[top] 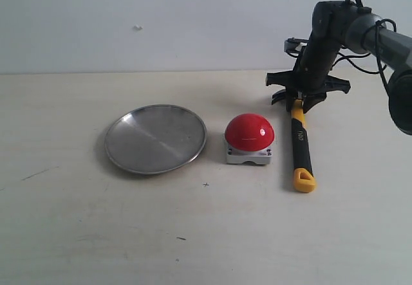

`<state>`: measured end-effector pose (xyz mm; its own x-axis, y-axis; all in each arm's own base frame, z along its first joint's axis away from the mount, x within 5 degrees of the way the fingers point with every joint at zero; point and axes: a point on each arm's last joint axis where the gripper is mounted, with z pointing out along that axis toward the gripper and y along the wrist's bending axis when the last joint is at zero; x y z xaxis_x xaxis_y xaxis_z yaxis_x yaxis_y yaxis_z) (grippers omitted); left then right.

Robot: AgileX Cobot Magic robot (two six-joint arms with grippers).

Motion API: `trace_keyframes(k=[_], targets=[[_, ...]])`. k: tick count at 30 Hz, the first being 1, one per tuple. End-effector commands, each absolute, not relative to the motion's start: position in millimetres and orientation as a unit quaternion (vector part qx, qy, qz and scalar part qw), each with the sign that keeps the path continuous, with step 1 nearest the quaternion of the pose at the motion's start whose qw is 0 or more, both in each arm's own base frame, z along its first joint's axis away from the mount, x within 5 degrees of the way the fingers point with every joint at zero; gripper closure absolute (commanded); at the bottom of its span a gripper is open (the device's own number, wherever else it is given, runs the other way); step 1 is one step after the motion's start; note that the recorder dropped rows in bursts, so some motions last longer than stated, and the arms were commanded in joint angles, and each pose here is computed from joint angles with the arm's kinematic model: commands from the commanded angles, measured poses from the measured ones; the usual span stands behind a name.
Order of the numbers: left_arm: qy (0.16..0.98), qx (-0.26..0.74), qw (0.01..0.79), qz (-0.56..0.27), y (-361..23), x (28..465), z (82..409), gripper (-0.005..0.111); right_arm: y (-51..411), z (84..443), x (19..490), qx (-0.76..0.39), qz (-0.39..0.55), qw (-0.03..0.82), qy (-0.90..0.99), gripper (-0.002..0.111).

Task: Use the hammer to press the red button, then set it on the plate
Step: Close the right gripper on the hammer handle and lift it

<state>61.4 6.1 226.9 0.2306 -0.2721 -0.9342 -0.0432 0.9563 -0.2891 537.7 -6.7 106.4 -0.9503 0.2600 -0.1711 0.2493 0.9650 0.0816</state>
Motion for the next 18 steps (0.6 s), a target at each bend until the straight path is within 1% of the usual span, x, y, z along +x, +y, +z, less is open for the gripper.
trace_keyframes(k=[1, 4, 10, 15, 18], targets=[[0.613, -0.128, 0.776, -0.073, 6.1, 60.8, 227.4, 0.107, -12.1, 94.9, 536.9, 0.102, 0.009, 0.082, 0.991, 0.091], [0.613, -0.128, 0.776, -0.073, 6.1, 60.8, 227.4, 0.107, -12.6, 93.9, 536.8, 0.078, 0.004, 0.081, 0.994, 0.108], [0.613, -0.128, 0.776, -0.073, 6.1, 60.8, 227.4, 0.107, -13.3, 96.2, 536.9, 0.068, 0.000, 0.083, 0.994, 0.108], [0.613, -0.128, 0.776, -0.073, 6.1, 60.8, 227.4, 0.107, -12.6, 108.5, 537.4, 0.049, 0.002, 0.095, 0.994, 0.108], [0.613, -0.128, 0.776, -0.073, 6.1, 60.8, 227.4, 0.107, -8.1, 117.7, 537.7, 0.035, 0.032, 0.103, 0.994, 0.108]])
